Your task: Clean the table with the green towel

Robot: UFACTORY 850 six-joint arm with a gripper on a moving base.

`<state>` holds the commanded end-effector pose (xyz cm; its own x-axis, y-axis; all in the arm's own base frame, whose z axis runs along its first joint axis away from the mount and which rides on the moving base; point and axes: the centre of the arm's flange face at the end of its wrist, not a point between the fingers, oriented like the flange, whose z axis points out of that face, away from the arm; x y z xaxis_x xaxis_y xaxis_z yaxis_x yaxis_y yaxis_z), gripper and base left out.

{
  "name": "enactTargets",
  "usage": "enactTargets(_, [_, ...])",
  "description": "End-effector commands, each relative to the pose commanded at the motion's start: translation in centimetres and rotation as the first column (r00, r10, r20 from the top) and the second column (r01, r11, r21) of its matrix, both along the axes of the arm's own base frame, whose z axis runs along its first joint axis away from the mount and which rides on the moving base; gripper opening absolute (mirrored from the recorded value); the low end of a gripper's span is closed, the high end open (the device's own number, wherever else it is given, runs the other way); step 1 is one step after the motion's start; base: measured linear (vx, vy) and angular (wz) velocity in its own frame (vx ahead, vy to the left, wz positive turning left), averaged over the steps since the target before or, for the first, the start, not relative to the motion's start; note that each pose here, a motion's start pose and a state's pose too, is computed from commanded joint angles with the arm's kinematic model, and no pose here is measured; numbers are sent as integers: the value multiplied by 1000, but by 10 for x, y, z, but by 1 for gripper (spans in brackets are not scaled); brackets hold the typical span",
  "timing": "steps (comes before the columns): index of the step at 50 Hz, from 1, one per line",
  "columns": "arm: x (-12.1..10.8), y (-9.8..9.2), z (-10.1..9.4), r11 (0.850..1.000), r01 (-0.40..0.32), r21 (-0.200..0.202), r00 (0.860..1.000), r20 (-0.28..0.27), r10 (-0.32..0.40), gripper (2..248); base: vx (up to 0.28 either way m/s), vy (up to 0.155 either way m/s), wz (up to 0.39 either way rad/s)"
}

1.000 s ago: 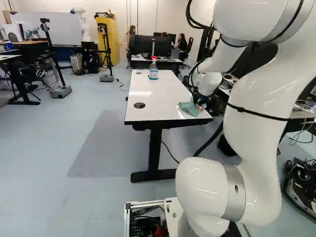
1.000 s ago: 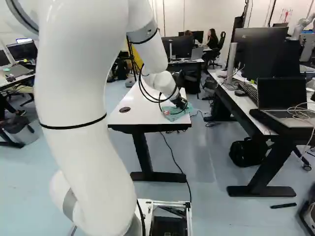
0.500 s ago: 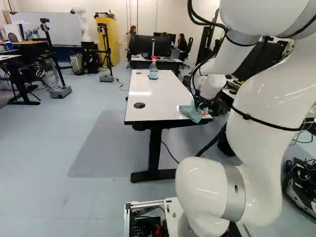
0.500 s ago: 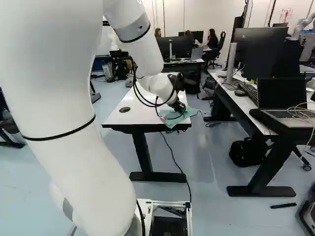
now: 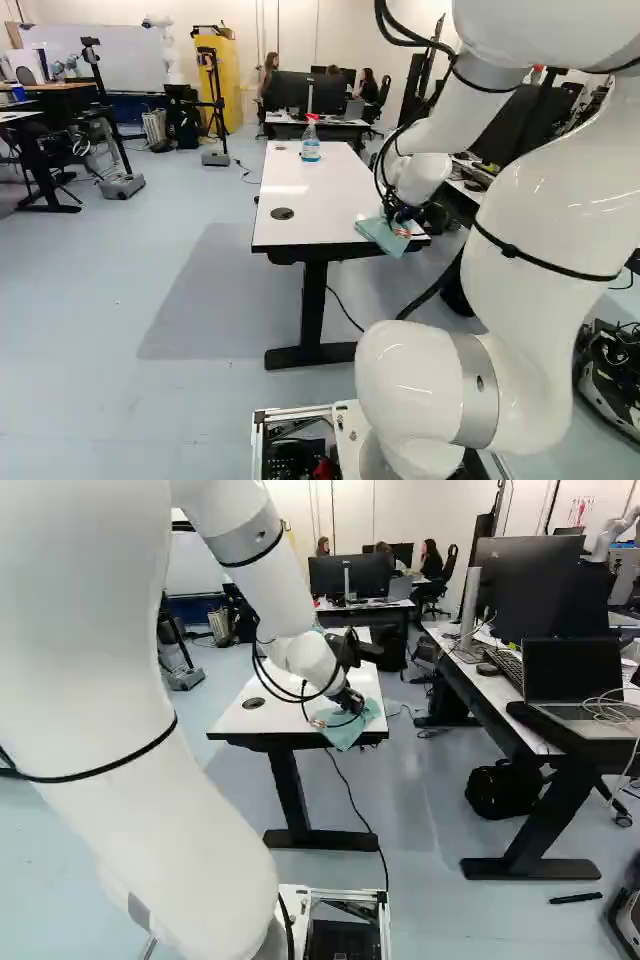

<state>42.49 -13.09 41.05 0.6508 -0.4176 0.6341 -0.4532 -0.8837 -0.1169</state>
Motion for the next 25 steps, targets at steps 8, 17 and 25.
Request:
enactTargets(8, [2,13,0,1000,-30,0,1000,0,30,38,0,0,0])
enactTargets(17, [6,28,4,998,-64,-2,998,8,64,38,0,0,0])
enactTargets(25, [11,40,12,996,-93,-8,995,26,93,38,0,0,0])
